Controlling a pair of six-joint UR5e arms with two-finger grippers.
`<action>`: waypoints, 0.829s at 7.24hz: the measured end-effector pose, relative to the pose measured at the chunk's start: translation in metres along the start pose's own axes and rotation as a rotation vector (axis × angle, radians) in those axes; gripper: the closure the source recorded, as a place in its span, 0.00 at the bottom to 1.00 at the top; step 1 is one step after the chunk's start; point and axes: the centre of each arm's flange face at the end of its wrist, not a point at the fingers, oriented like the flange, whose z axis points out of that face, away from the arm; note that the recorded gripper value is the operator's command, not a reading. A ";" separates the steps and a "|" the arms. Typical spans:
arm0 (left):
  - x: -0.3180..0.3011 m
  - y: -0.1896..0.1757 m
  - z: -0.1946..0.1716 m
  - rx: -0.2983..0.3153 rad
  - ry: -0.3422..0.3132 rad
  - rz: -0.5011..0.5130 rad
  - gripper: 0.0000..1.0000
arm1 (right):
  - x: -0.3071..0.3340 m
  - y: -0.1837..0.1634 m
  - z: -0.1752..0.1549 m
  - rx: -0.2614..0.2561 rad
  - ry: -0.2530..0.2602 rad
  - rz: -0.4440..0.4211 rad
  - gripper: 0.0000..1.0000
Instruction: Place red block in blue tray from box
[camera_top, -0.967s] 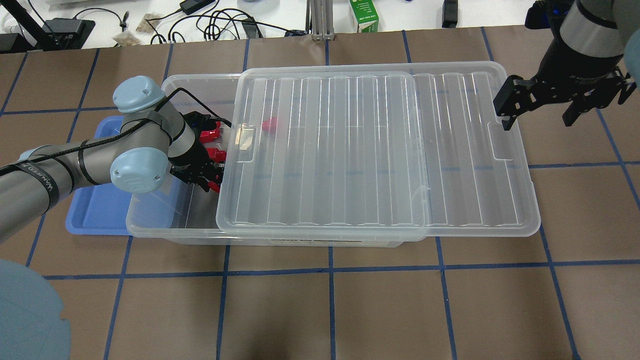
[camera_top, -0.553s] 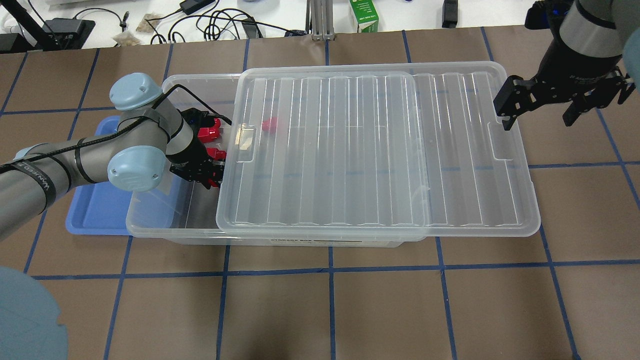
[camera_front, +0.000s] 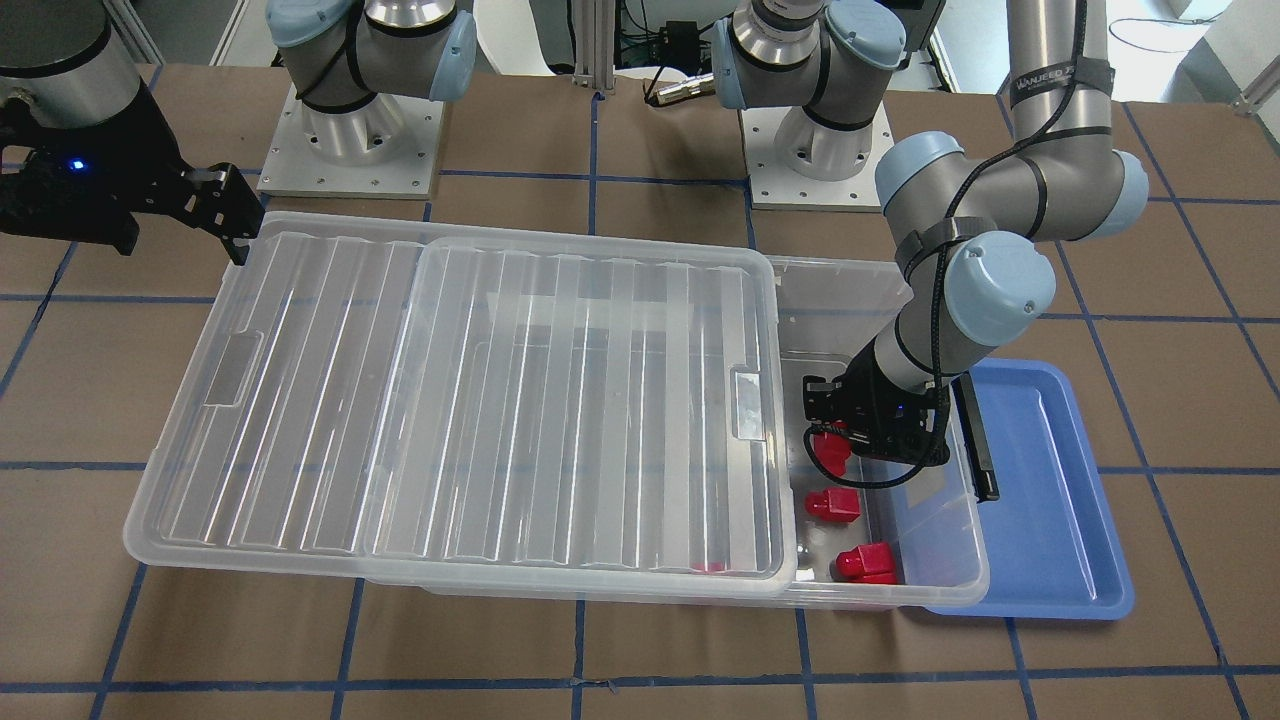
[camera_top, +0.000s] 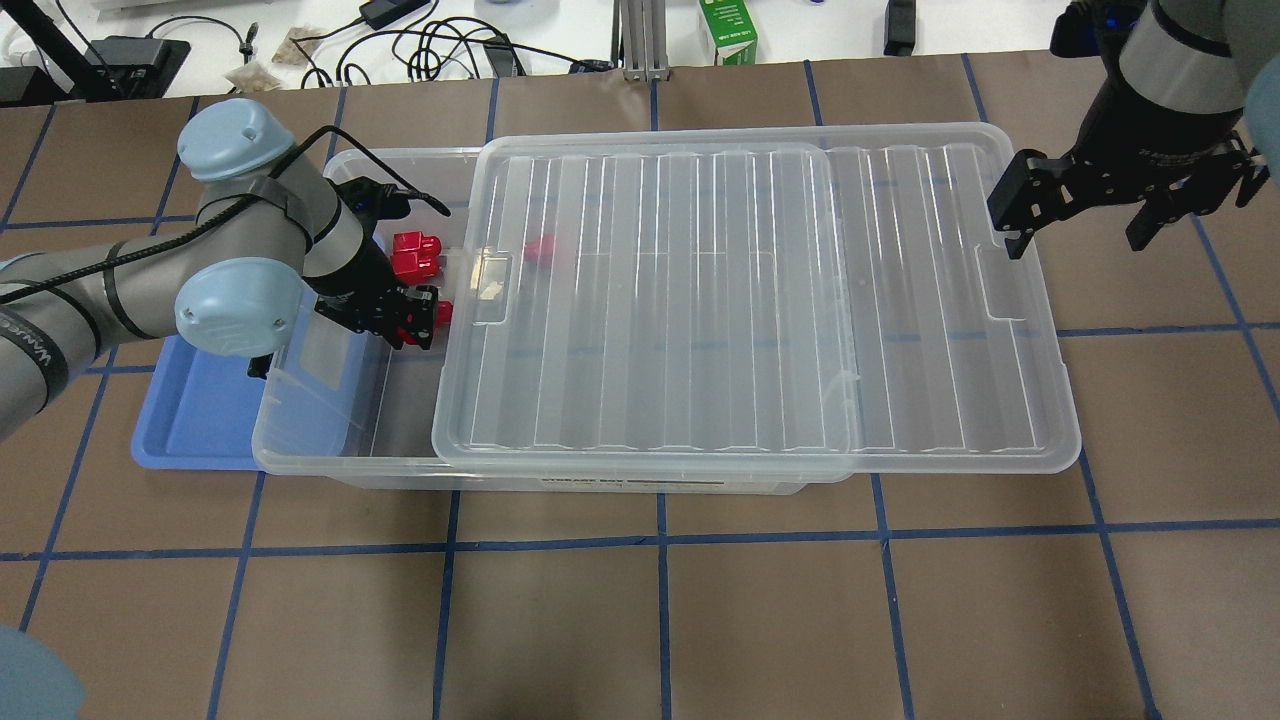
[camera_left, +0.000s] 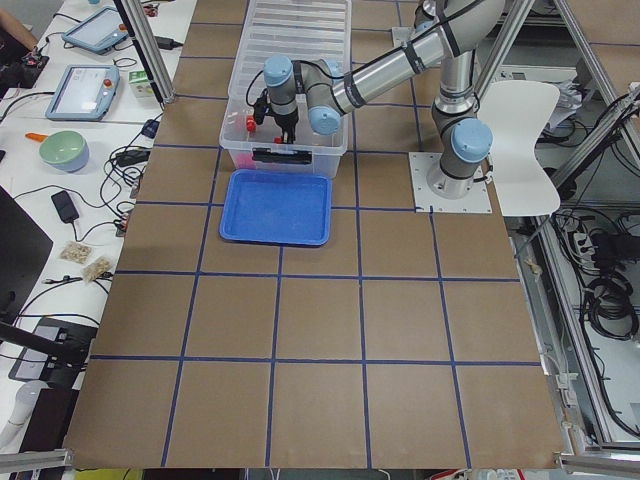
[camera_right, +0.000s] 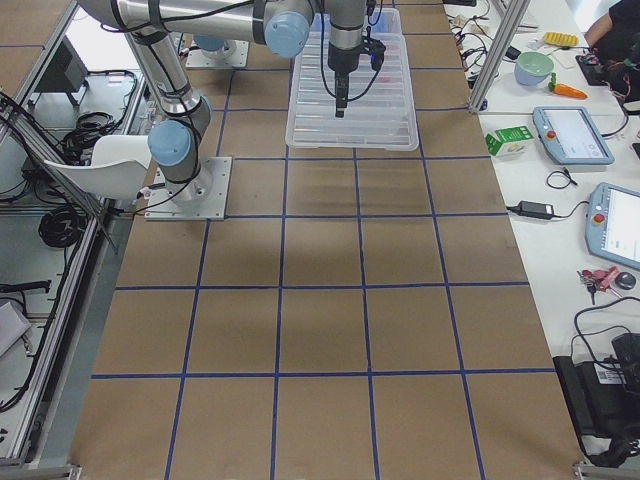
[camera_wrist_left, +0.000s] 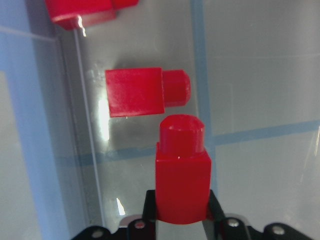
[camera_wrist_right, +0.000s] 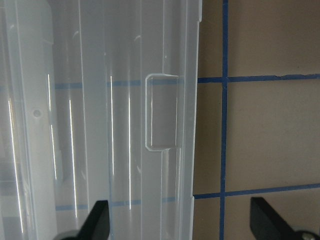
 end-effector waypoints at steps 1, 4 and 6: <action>0.003 0.003 -0.022 0.000 0.001 -0.002 0.91 | 0.000 -0.001 0.001 -0.003 -0.001 -0.001 0.00; 0.013 0.010 -0.121 0.043 -0.037 0.002 0.91 | 0.008 -0.003 0.004 -0.008 -0.002 0.011 0.00; -0.009 0.013 -0.170 0.044 -0.122 -0.010 0.91 | 0.034 -0.018 0.024 -0.043 -0.018 0.051 0.00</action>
